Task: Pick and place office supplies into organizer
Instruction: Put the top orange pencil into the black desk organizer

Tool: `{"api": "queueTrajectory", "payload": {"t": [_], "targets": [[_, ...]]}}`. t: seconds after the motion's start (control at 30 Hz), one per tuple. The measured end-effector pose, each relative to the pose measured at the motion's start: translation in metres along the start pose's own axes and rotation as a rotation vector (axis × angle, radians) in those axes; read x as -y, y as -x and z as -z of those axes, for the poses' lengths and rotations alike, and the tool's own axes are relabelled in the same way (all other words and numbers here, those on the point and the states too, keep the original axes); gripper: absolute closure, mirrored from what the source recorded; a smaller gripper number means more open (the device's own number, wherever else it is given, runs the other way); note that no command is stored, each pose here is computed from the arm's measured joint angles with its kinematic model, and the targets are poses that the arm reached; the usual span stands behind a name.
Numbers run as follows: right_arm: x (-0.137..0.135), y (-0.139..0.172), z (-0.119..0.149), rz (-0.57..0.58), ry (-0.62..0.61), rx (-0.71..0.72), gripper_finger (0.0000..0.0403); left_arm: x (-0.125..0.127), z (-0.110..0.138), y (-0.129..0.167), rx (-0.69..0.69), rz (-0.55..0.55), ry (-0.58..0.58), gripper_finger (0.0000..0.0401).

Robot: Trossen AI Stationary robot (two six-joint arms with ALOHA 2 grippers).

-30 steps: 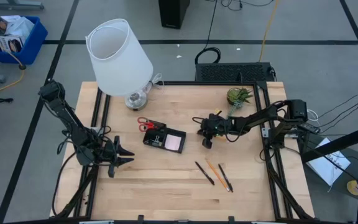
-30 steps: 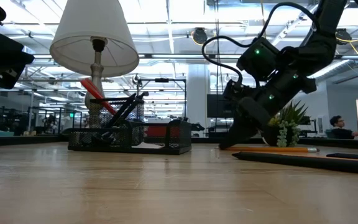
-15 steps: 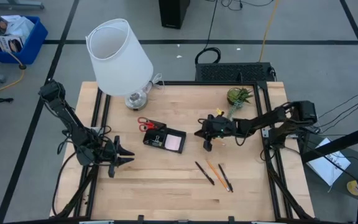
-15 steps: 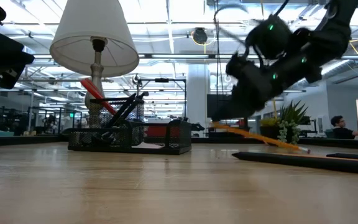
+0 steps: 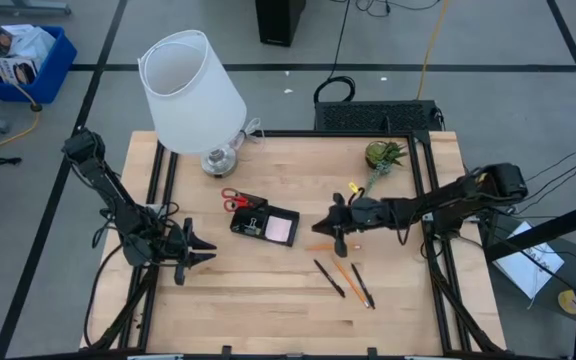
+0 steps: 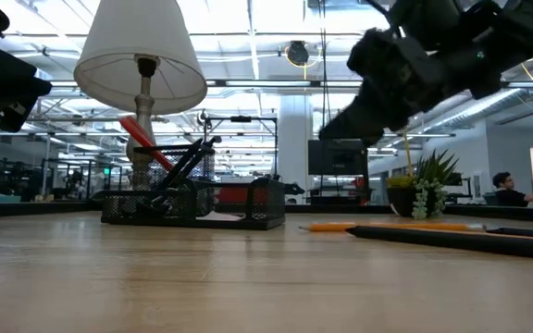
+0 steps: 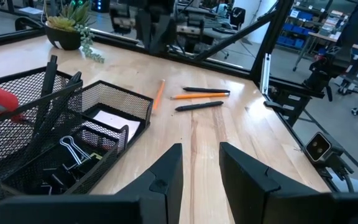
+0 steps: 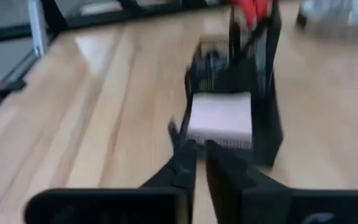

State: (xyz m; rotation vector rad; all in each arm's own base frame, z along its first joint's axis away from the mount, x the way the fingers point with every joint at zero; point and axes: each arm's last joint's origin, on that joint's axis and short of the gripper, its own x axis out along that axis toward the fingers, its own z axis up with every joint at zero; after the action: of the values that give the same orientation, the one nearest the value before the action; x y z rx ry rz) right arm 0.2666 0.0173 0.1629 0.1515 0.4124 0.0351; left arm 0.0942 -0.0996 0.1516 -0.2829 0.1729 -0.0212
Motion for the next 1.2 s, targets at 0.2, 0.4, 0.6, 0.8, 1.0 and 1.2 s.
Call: {"api": "queueTrajectory", "payload": {"t": [0.2, 0.4, 0.6, 0.8, 1.0, 1.2], "targets": [[-0.023, -0.004, 0.025, -0.028, -0.024, -0.169, 0.0293, 0.000, 0.000, 0.000, 0.001, -0.002, -0.006, 0.0293], [-0.040, 0.002, 0.038, -0.006, -0.082, -0.279, 0.0242, -0.002, -0.001, -0.002, 0.006, -0.017, 0.011, 0.0293], [-0.058, 0.004, 0.041, -0.054, -0.110, -0.303, 0.0248, -0.003, -0.001, -0.003, 0.009, -0.036, 0.009, 0.0293], [-0.056, -0.001, 0.045, 0.018, -0.025, -0.325, 0.0268, -0.005, -0.002, -0.005, 0.013, -0.049, 0.029, 0.0293], [-0.042, -0.009, 0.053, 0.067, -0.013, -0.381, 0.0270, -0.005, -0.002, -0.006, 0.004, -0.038, 0.032, 0.0293], [-0.040, -0.022, 0.059, 0.037, -0.005, -0.426, 0.0271, -0.006, -0.002, -0.006, 0.000, -0.041, 0.016, 0.0293]]}}
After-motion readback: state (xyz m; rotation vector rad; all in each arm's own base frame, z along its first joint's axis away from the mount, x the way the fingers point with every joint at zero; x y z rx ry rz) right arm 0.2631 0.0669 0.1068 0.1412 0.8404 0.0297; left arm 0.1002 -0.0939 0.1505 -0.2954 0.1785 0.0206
